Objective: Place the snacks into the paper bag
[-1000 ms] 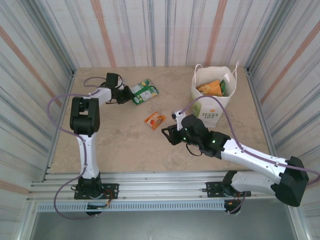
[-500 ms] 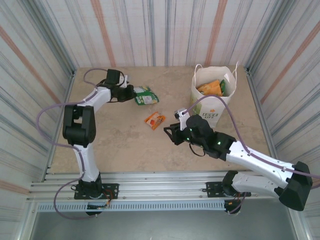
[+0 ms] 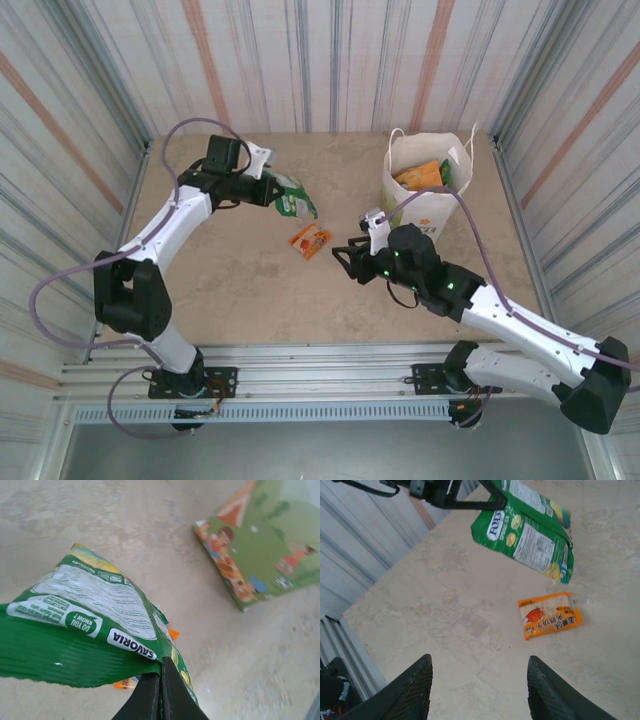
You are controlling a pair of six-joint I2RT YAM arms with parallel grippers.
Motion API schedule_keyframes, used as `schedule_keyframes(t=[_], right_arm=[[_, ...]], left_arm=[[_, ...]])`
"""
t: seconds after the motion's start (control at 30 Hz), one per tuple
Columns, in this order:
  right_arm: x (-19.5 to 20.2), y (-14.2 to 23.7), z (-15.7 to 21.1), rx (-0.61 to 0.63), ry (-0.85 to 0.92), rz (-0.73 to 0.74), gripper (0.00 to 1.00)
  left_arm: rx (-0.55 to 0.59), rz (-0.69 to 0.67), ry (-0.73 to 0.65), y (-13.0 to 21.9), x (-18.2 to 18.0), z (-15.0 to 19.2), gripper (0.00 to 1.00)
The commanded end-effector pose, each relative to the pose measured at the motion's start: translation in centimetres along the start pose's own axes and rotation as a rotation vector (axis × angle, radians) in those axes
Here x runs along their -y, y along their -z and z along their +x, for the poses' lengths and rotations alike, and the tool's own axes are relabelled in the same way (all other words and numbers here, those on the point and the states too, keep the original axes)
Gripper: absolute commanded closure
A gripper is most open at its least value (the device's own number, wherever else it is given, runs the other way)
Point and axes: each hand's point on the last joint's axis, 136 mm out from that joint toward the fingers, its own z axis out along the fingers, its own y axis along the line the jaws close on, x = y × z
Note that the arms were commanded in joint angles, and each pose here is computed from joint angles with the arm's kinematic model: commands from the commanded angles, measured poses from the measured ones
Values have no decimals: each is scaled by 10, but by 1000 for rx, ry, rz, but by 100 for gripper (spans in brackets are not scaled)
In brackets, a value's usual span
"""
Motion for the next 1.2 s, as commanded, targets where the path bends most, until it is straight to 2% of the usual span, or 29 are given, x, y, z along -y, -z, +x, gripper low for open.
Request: schedule_keyframes(t=[0.0, 0.07, 0.2, 0.4, 0.53, 0.63, 0.93, 1.17], right_arm=[[1, 7, -4, 15, 61, -13, 45], [3, 10, -7, 29, 102, -4, 43], [2, 16, -12, 61, 201, -3, 37], [6, 25, -11, 84, 383, 16, 25], [10, 29, -5, 50, 458, 7, 23], [14, 29, -1, 29, 460, -19, 23], [12, 17, 13, -42, 426, -137, 25], [3, 6, 40, -137, 430, -254, 25]], left_arm=[[62, 110, -242, 34, 55, -15, 100], [48, 132, -375, 39, 75, -7, 100], [-64, 115, -621, 38, 98, 19, 100], [-214, 155, -842, 40, 128, 52, 100], [-297, 94, -955, 40, 133, 67, 100], [-338, 110, -998, 42, 138, 77, 100], [-323, 182, -1173, 46, 168, 95, 100], [-236, 255, -1245, 59, 193, 95, 100]])
